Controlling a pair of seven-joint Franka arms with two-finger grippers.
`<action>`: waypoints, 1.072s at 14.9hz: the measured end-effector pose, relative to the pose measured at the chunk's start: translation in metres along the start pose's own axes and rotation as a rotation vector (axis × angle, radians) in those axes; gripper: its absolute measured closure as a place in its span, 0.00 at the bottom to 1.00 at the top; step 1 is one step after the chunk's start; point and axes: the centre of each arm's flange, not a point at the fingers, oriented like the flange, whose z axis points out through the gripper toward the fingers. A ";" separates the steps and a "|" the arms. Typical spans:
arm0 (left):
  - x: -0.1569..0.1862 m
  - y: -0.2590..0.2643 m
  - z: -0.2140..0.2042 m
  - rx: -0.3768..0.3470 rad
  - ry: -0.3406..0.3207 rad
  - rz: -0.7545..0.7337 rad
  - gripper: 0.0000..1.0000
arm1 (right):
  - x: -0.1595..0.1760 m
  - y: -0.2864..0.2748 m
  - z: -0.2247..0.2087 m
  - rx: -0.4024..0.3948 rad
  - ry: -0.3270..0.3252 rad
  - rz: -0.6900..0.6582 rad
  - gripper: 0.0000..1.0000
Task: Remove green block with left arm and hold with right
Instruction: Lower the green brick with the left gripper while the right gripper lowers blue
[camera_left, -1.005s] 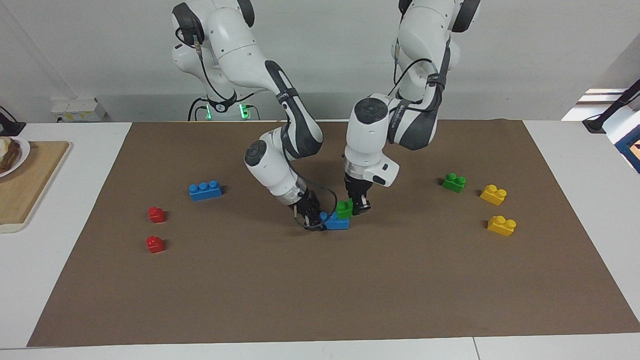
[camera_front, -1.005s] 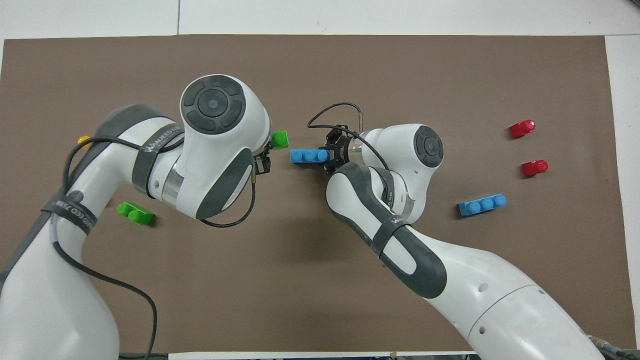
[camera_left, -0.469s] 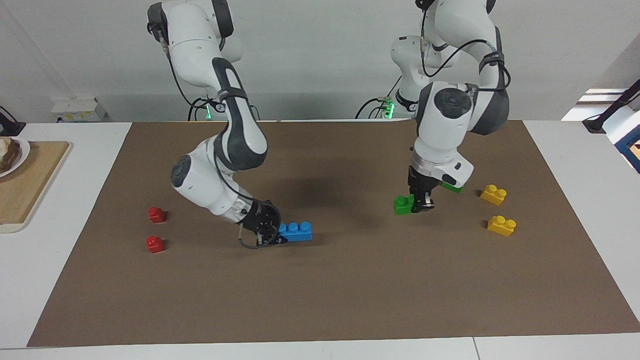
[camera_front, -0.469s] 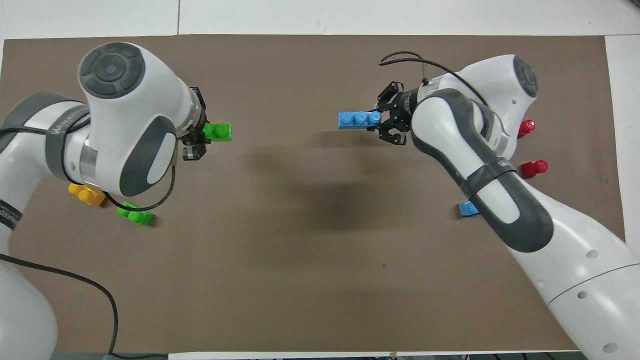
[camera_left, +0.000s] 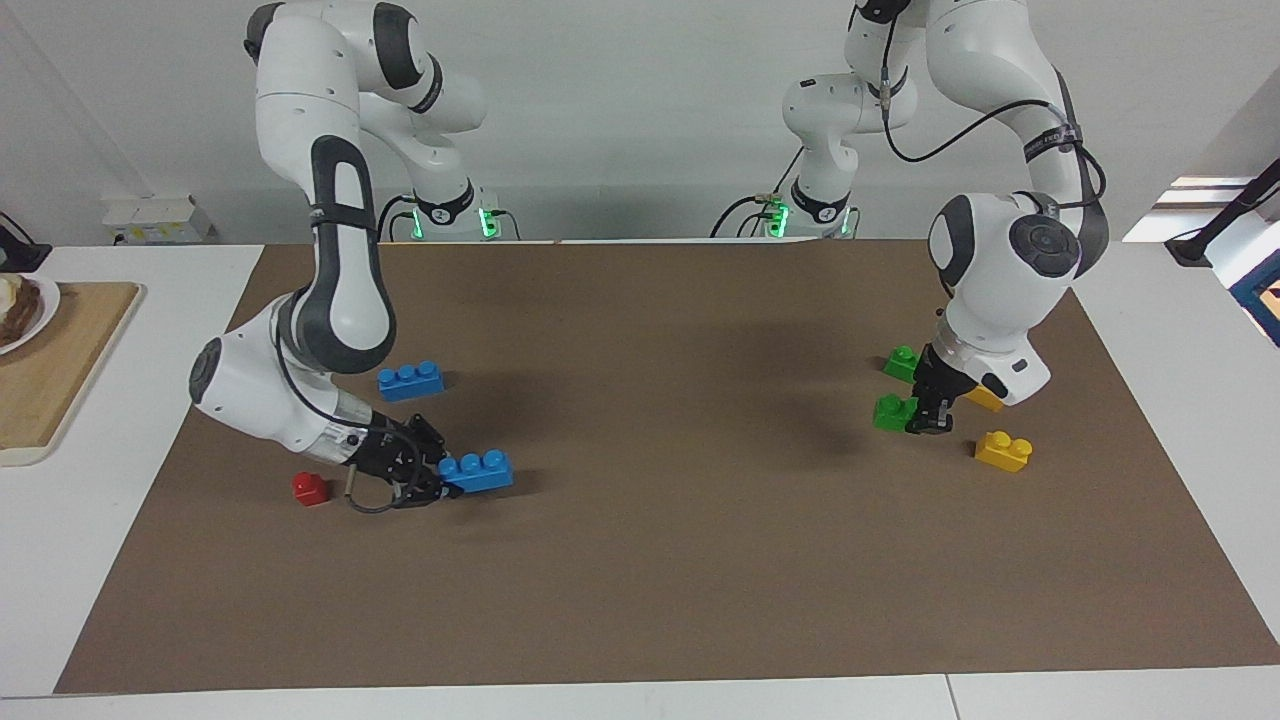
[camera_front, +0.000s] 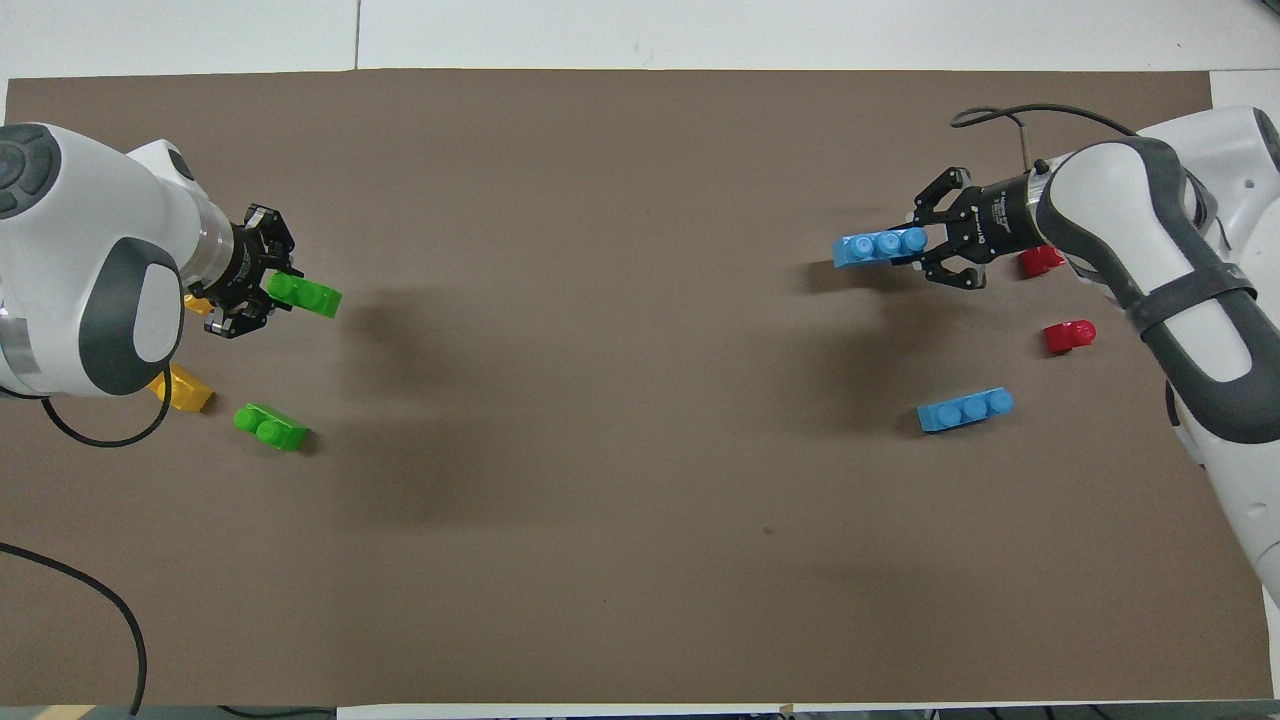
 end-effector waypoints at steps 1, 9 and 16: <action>0.006 -0.005 0.007 0.004 -0.002 0.031 0.64 | 0.011 0.004 -0.005 -0.008 0.008 -0.006 0.65; 0.032 -0.014 0.059 0.019 -0.022 0.169 0.64 | 0.051 0.033 0.003 -0.050 0.005 -0.042 0.65; 0.053 -0.019 0.074 -0.001 -0.018 0.210 0.64 | 0.056 0.042 0.007 -0.044 0.018 -0.053 0.65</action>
